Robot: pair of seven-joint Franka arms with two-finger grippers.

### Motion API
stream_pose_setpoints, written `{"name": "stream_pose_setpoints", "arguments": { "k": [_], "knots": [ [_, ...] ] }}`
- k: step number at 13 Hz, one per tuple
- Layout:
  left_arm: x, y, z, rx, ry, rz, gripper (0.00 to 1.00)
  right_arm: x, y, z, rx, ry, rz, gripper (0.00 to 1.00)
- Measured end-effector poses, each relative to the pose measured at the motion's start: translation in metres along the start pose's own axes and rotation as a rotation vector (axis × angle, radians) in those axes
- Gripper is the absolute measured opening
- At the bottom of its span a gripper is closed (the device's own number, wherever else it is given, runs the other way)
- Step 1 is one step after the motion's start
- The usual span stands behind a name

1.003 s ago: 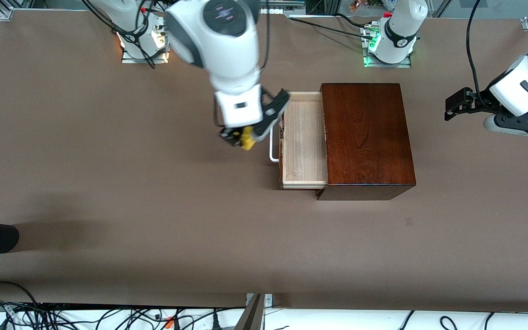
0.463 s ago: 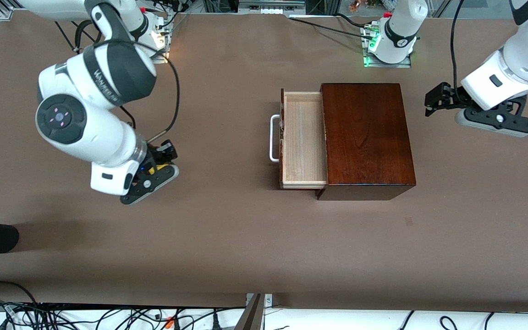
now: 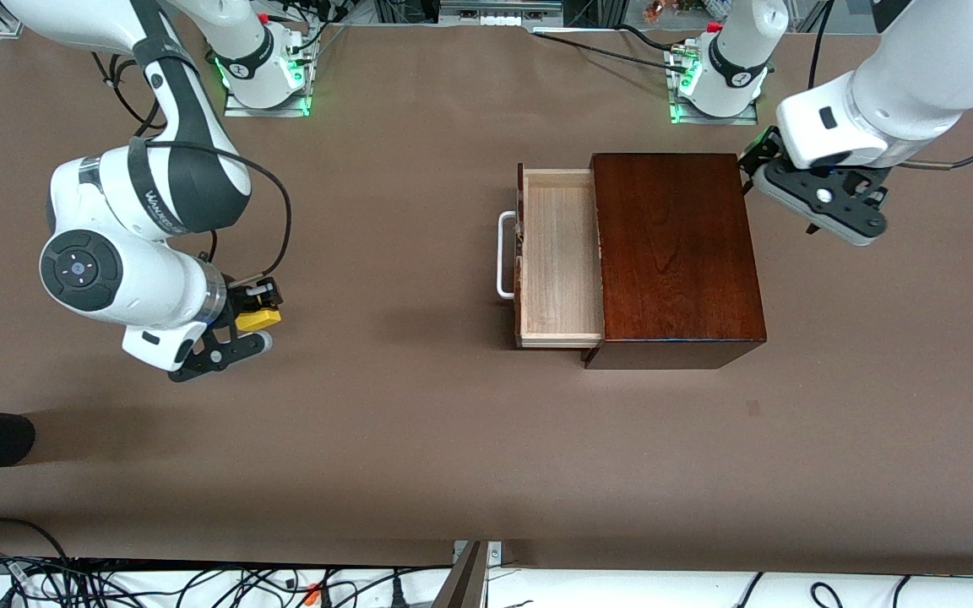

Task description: Open drawer, take yellow block, close drawer

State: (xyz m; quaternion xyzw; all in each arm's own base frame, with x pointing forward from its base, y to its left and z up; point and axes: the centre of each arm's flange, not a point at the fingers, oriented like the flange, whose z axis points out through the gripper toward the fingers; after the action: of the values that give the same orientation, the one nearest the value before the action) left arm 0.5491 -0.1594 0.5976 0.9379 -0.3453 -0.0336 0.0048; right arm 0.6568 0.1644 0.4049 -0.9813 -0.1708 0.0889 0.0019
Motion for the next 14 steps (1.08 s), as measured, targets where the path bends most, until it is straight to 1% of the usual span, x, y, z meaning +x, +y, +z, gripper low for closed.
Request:
{"name": "stream_pose_setpoints", "arguments": {
  "k": [2, 3, 5, 6, 7, 9, 11, 14],
  "knots": [
    [0.011, 0.021, 0.001, 0.001, 0.005, 0.176, 1.0, -0.008, 0.021, 0.04, -0.015, 0.022, 0.038, 0.55],
    [0.021, 0.041, 0.003, 0.0, 0.005, 0.267, 1.0, -0.011, 0.028, 0.066, -0.019, 0.029, 0.052, 0.55],
    [0.045, 0.092, 0.012, -0.009, 0.003, 0.425, 1.0, -0.022, 0.032, 0.12, -0.021, 0.045, 0.08, 0.55],
    [0.059, 0.12, 0.019, -0.015, 0.01, 0.499, 1.0, -0.028, 0.032, 0.143, -0.023, 0.058, 0.091, 0.55],
    [0.073, 0.148, 0.026, -0.02, 0.023, 0.562, 1.0, -0.035, 0.035, 0.163, -0.023, 0.059, 0.102, 0.55],
    [0.098, 0.2, 0.045, -0.031, 0.058, 0.66, 1.0, -0.044, 0.044, 0.187, -0.027, 0.042, 0.121, 0.55],
    [0.115, 0.232, 0.067, -0.032, 0.069, 0.72, 1.0, -0.047, 0.055, 0.193, -0.032, 0.035, 0.138, 0.55],
    [0.132, 0.271, 0.105, 0.014, 0.017, 0.816, 1.0, -0.048, 0.066, 0.202, -0.037, 0.031, 0.156, 0.55]
  ]
}}
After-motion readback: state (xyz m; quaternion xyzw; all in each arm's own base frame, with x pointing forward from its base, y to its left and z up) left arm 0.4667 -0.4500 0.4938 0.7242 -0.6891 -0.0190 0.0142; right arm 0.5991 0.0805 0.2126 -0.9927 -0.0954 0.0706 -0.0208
